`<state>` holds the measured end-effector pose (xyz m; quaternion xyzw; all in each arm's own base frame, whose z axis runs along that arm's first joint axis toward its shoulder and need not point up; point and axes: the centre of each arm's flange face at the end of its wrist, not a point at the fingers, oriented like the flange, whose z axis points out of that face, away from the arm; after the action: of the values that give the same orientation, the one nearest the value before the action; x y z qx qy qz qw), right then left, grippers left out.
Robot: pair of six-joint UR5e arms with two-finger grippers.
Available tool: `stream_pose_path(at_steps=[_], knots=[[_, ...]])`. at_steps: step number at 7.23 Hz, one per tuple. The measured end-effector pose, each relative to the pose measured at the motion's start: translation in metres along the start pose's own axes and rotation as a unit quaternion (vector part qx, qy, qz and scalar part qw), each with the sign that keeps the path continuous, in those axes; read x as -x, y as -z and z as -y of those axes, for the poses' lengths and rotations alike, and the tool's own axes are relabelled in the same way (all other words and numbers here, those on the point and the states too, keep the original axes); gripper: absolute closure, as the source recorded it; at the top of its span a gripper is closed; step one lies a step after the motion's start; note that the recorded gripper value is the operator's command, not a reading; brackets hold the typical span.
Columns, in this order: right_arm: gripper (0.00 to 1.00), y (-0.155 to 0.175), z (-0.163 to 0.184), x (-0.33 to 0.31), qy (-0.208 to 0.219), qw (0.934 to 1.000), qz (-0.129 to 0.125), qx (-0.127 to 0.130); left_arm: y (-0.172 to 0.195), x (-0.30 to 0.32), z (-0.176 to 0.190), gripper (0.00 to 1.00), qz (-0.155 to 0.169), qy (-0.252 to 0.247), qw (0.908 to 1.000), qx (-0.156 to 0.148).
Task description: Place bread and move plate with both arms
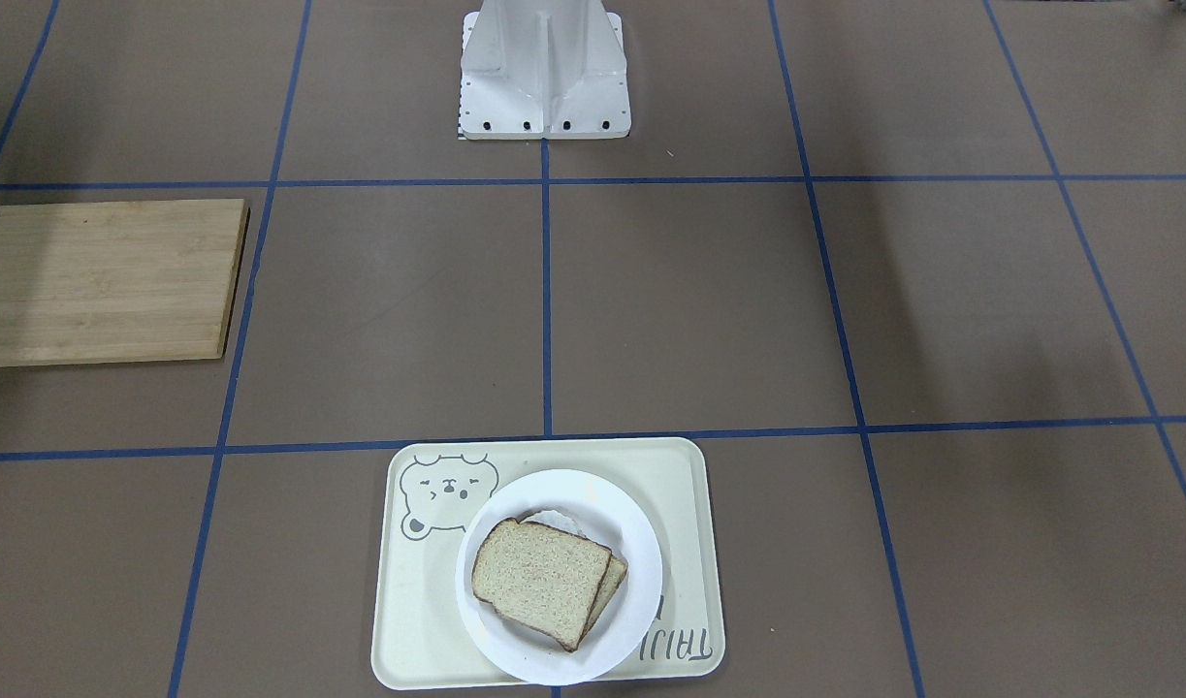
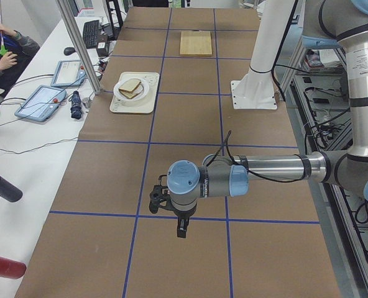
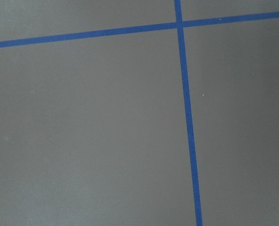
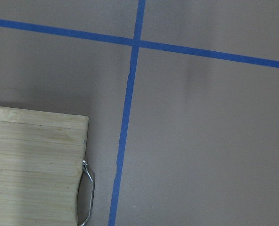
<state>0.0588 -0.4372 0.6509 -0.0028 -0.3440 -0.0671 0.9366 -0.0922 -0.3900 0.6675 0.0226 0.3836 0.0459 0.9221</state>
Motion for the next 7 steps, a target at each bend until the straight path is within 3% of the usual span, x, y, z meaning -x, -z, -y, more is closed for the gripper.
stream_pose_path(at_steps=[7], knots=[[0.00,-0.0018,0.0008,-0.0018,0.002,1.0000,-0.001,0.001,0.0050,-0.0046,0.0006,0.01,0.001,-0.002,1.0000,-0.005]])
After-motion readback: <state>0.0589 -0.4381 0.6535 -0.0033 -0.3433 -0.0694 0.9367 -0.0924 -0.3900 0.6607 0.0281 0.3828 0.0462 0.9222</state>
